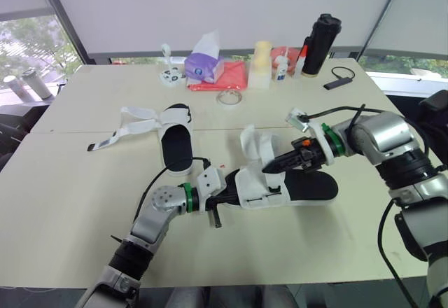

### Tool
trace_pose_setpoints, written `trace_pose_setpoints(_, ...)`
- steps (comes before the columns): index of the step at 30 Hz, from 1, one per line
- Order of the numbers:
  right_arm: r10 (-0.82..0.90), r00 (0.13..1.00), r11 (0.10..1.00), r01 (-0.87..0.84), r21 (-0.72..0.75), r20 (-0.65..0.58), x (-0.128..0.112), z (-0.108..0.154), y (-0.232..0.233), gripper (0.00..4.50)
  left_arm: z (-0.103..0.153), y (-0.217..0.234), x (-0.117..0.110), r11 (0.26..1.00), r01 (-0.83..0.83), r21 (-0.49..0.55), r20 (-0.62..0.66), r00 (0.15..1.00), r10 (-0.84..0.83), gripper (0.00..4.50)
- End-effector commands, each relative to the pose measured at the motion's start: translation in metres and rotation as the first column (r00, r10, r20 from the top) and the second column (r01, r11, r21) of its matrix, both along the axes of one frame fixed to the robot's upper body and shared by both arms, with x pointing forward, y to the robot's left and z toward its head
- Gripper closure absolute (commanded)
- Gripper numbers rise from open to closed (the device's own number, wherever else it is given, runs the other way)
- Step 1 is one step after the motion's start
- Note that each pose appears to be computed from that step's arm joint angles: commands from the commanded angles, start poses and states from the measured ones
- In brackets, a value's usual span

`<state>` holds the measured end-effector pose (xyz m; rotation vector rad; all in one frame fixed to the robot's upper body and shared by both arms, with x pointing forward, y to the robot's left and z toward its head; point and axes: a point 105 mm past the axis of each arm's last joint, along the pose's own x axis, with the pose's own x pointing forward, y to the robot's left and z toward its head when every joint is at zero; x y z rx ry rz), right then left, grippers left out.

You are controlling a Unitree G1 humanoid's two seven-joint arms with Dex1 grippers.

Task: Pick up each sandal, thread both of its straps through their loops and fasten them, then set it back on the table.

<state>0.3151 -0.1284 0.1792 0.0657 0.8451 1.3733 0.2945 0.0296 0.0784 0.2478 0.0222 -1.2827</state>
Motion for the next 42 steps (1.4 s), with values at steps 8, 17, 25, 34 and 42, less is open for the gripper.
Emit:
trace_pose_setpoints(8,0.034,0.999,0.999,-0.034,0.025,0.012,-0.007,0.003,0.005,4.46,-0.026,0.003,-0.007,0.997,-0.001,0.076,-0.079,0.997,0.007,4.50)
trace_pose_setpoints(17,0.034,0.999,0.999,-0.034,0.040,-0.002,-0.007,0.007,0.005,4.46,-0.026,0.002,-0.007,0.997,-0.005,0.073,-0.080,0.997,0.011,4.50)
trace_pose_setpoints(25,0.040,0.999,0.998,-0.039,0.041,-0.007,-0.008,0.009,0.006,4.46,-0.026,0.002,-0.006,0.997,-0.008,0.071,-0.078,0.997,0.014,4.50)
trace_pose_setpoints(34,0.037,0.999,0.998,-0.037,0.057,-0.006,-0.006,0.015,0.008,4.46,-0.025,0.002,-0.005,0.997,-0.010,0.070,-0.077,0.997,0.016,4.50)
trace_pose_setpoints(42,0.038,0.999,0.997,-0.037,0.066,-0.012,-0.005,0.018,0.010,4.46,-0.026,0.001,-0.005,0.998,-0.013,0.069,-0.077,0.997,0.019,4.50)
